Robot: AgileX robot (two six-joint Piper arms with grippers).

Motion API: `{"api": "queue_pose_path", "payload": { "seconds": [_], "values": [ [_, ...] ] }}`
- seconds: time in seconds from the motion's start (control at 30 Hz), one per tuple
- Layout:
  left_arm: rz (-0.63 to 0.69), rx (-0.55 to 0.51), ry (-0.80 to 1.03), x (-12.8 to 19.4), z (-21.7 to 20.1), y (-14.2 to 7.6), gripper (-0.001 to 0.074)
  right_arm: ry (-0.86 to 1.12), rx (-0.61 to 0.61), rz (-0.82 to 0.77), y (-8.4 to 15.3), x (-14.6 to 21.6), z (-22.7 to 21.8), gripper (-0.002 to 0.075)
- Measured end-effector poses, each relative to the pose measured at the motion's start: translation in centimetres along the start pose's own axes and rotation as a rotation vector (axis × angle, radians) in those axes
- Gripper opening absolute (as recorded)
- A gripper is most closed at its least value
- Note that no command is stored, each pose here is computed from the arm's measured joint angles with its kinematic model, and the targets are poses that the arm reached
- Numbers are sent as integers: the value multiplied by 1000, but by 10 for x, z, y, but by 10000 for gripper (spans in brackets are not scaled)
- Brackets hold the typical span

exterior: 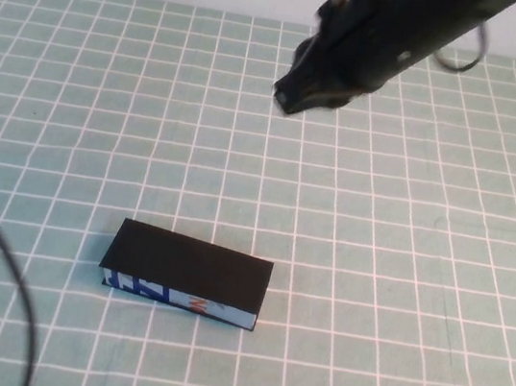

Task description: Return glasses to glasses case

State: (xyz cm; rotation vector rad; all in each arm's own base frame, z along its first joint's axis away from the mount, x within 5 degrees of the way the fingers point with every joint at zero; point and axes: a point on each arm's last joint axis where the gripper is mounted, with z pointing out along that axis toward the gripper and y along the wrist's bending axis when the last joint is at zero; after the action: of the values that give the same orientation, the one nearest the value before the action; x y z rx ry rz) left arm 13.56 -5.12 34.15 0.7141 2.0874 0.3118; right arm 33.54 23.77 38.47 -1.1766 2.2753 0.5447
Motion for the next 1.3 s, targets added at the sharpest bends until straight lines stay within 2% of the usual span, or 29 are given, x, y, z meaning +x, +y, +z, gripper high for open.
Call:
{"api": "queue_pose_path", "payload": {
  "seconds": [0.17, 0.27, 0.4, 0.57, 0.7, 0.83, 1.0, 1.3],
  "values": [
    [-165, -25, -216, 18, -50, 21, -1, -84, 93, 4, 19, 2, -62, -13],
    [-197, 21, -325, 30, -74, 24, -1, -148, 116, 15, 33, 10, -93, -13],
    [-135, 147, -395, 41, -91, 16, -1, -260, 152, 34, 52, 32, -129, -13],
    [-24, 310, -409, 41, -96, 1, -1, -365, 215, 55, 70, 75, -151, -13],
    [9, 381, -418, 34, -94, -7, -1, -394, 276, 86, 79, 122, -151, -13],
    [18, 402, -419, 25, -85, -11, -1, -432, 342, 142, 87, 169, -151, -13],
    [19, 476, -358, 16, -68, -24, -1, -515, 367, 182, 97, 223, -142, -13],
    [2, 488, -330, 2, -50, -30, -1, -605, 387, 183, 106, 298, -106, -13]
  ]
}}
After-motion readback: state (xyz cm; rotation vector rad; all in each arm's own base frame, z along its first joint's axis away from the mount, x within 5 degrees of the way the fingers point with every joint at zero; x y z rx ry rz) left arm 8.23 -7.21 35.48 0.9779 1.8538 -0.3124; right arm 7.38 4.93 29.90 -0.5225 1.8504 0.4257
